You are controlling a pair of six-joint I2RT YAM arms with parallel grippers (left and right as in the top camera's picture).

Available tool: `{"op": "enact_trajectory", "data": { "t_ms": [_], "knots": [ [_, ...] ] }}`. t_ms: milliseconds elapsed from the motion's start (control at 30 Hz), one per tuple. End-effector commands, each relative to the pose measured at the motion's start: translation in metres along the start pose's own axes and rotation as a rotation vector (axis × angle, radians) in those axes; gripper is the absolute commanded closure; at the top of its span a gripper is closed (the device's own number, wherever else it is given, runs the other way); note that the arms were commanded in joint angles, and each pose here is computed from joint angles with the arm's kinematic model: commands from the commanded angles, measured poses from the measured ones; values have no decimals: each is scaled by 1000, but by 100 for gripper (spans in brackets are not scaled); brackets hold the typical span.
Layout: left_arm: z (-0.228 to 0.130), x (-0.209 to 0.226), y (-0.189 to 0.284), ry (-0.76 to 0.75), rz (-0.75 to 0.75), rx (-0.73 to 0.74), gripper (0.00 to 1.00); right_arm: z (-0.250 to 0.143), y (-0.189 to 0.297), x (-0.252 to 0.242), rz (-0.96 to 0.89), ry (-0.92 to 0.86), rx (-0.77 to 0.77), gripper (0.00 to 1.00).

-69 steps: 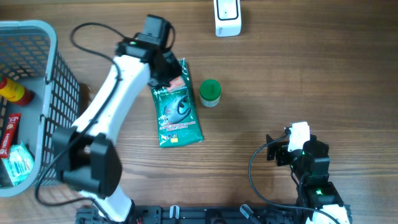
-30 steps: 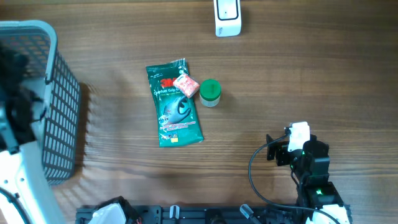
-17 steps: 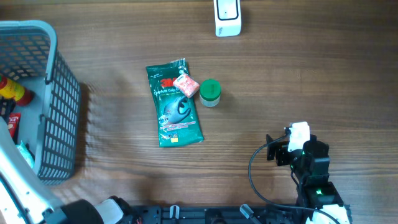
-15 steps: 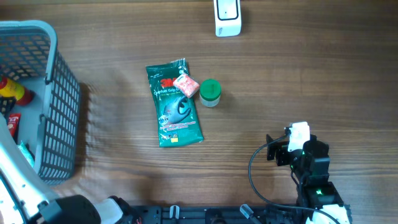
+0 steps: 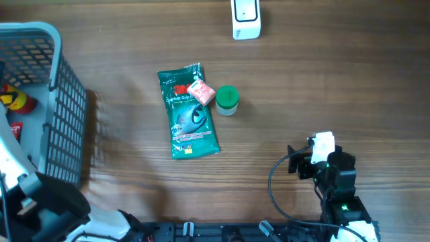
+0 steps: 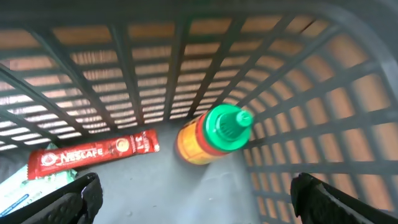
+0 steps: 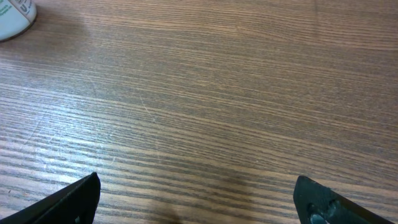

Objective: Scan the item barcode
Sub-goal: 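Reach the left gripper into the basket and grasp the red sauce bottle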

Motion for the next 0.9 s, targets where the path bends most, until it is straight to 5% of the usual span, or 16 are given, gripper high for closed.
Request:
{"op": "enact_trajectory", "data": {
  "t_ms": [0, 867],
  "knots": [
    [-10, 2, -23, -39, 47, 59, 0, 0, 0, 0, -8, 13, -4, 0],
    [-24, -1, -25, -46, -25, 200, 0, 0, 0, 0, -8, 12, -4, 0]
  ]
}}
Point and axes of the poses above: each gripper's point midway between its finger pads, its own y axis back along the fingers, its own x axis along the line the jaws close on, z = x × y, the point moved 10 cm from there along y, back along the fingers, and after that the axes turned 2 degrees about y, right-handed, at the moved point
